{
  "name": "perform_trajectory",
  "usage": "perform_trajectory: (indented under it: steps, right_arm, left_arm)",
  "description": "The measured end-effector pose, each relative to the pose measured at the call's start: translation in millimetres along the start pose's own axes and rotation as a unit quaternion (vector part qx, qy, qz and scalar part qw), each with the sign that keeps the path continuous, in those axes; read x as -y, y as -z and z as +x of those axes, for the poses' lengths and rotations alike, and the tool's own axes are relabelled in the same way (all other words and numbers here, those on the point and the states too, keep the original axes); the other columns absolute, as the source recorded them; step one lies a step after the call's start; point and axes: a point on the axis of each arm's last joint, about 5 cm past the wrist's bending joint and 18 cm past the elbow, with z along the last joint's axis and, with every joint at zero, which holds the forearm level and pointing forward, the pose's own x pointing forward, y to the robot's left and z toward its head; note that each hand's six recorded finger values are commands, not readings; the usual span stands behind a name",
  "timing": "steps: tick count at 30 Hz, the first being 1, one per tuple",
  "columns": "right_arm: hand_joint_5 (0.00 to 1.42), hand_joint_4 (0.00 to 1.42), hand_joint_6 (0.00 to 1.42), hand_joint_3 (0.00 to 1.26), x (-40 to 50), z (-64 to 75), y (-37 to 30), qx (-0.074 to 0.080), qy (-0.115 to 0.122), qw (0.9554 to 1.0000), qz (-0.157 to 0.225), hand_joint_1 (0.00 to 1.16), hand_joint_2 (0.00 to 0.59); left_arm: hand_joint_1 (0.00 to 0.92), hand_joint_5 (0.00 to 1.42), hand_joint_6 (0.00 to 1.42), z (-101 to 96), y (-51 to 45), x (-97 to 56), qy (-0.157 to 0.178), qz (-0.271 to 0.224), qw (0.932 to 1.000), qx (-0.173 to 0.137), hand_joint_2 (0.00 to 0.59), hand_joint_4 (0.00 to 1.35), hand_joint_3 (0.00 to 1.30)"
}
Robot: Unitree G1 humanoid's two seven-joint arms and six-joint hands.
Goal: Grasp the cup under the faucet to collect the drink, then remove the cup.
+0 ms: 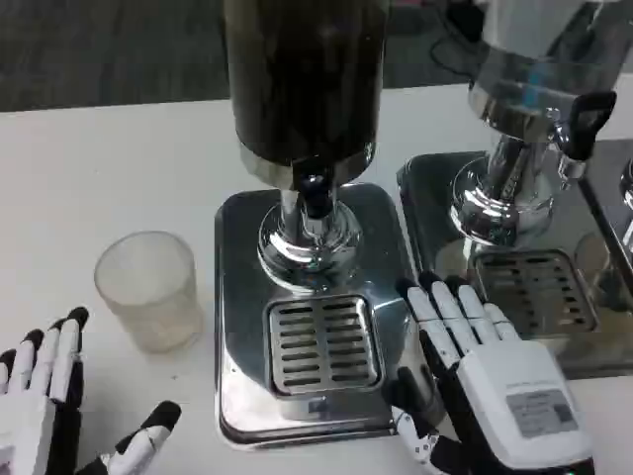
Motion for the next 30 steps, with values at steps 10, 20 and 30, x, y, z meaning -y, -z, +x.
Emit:
perform_trajectory:
  steps: [10,20,30]
  right_arm:
    - [0.00,0.00,0.08,0.03,-1.1,-0.1,-2.0,-0.005,0.004,1.0000,0.004,0.50,0.503]
    - [0.00,0.00,0.08,0.03,-2.0,0.1,-2.6,-0.004,0.004,1.0000,0.004,0.50,0.503]
    - [0.00,0.00,0.09,0.03,-3.5,0.5,-4.3,-0.013,0.011,0.9998,0.009,0.50,0.503]
  left_arm:
    - [0.000,0.00,0.00,0.5,3.8,1.0,0.001,-0.002,1.0000,0.002,0.143,0.00,0.00]
    - [0.000,0.05,0.00,3.3,3.0,0.0,-0.004,-0.009,0.9999,0.008,0.151,0.00,0.05]
    - [0.000,0.01,0.02,19.6,11.0,-12.6,-0.132,-0.066,0.9883,0.036,0.097,0.00,0.00]
